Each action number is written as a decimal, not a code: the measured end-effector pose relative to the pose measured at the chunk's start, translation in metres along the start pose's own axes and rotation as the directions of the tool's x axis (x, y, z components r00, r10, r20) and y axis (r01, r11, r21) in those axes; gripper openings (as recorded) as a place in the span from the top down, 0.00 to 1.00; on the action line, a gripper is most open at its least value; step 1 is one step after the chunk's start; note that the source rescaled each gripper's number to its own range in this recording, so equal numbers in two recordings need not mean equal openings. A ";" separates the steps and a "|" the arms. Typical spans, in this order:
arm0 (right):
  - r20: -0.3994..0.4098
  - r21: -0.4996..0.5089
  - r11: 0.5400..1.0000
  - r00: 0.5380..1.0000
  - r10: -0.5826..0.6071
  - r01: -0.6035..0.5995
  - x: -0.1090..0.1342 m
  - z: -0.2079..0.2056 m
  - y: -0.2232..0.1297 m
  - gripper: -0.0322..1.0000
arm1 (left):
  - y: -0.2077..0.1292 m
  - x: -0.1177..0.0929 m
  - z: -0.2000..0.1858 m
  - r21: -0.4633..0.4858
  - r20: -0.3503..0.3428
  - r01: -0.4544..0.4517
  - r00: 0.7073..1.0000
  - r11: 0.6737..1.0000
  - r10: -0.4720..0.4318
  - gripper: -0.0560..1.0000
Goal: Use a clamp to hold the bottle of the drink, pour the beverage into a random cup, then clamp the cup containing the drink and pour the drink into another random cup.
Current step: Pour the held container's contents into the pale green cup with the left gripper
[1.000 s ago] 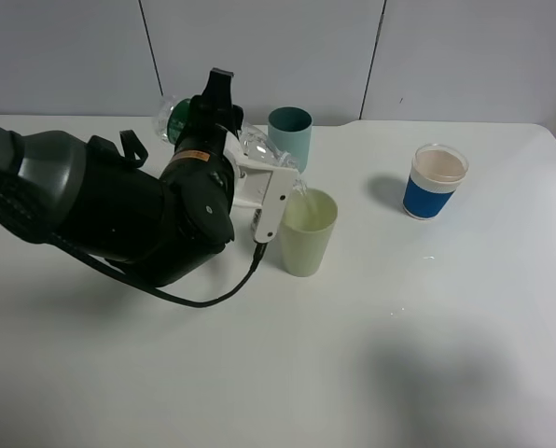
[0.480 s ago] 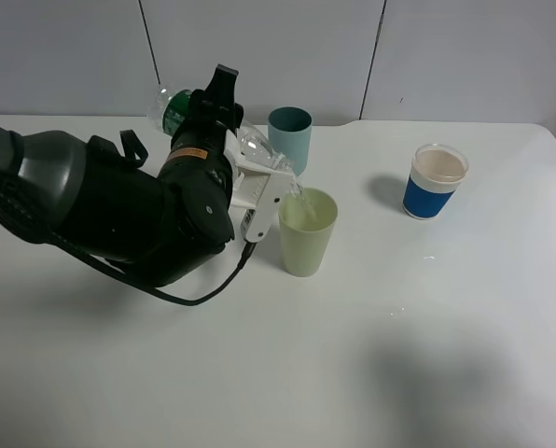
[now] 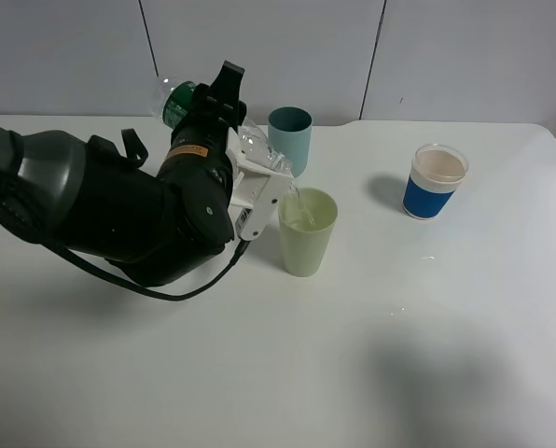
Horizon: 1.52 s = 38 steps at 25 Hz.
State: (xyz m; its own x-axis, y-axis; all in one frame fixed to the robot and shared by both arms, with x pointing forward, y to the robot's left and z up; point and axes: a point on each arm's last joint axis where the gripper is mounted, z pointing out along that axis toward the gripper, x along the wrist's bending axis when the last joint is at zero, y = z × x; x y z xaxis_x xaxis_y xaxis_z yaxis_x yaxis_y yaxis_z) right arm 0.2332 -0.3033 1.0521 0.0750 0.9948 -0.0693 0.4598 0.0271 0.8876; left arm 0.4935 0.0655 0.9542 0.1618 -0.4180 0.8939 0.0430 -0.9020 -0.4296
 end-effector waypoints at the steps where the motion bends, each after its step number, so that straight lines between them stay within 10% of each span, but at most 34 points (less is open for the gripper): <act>1: 0.000 0.000 1.000 1.000 0.000 0.000 0.000 0.000 0.000 0.00 | 0.000 0.000 0.000 0.002 -0.004 -0.003 1.000 1.000 0.003 0.88; 22: 0.000 0.000 1.000 1.000 0.000 0.000 0.000 0.000 0.000 0.00 | 0.000 0.005 0.000 0.012 -0.052 -0.184 0.982 0.983 0.184 0.88; 38: 0.000 0.000 1.000 1.000 0.000 0.000 0.000 0.000 0.000 0.00 | 0.008 0.018 -0.002 -0.034 -0.218 -0.269 0.942 0.963 0.255 0.88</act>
State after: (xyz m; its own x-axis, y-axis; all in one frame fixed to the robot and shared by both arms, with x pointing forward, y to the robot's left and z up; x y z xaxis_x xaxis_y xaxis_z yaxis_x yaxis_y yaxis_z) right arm 0.2332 -0.3033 1.0521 0.0750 0.9948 -0.0693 0.4598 0.0271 0.8876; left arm 0.4949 0.0503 0.9674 -0.0518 -0.6475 0.7603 -0.0357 -0.7597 -0.6493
